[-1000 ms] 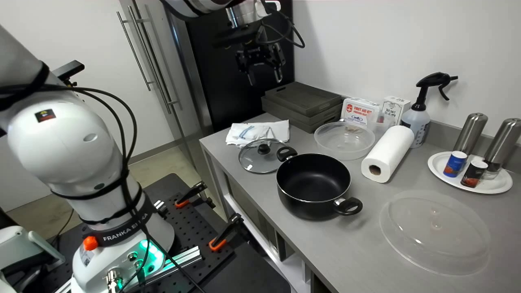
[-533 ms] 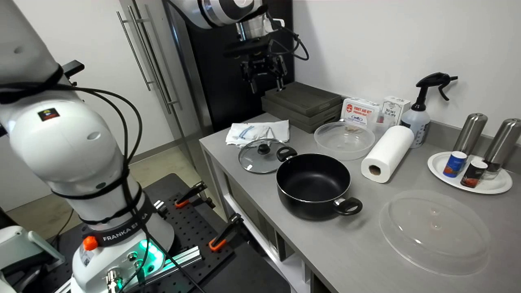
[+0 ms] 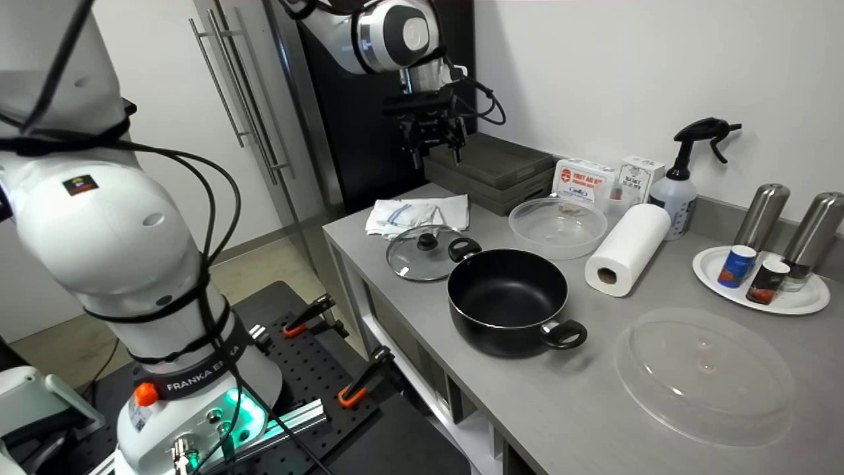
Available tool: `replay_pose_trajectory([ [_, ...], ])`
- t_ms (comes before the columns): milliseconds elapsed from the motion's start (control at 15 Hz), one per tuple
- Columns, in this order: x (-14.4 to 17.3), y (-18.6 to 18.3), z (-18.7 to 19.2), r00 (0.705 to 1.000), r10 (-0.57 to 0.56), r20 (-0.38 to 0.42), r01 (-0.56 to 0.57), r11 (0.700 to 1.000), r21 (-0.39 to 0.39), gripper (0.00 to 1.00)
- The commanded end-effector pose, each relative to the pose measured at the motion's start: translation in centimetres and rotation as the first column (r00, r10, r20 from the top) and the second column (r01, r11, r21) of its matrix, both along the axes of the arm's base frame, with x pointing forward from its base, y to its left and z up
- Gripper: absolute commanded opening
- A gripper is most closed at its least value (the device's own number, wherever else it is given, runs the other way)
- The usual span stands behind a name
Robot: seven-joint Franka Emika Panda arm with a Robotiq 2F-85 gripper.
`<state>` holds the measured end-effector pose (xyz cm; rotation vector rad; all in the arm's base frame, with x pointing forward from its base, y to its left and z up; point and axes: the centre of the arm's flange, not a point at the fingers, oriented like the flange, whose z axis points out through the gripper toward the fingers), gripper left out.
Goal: Place the glass lid on the pot
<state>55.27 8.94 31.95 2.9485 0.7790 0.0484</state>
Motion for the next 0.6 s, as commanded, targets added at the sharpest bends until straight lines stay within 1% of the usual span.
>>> replay_pose_trajectory([
  [0,3.7,0.9,-2.8,0.999,0.04,-0.002,-0.04,0.999,0.015,1.0],
  [533,7.6,1.9,-8.6,0.997,0.071,-0.037,-0.07,0.997,0.03,1.0],
])
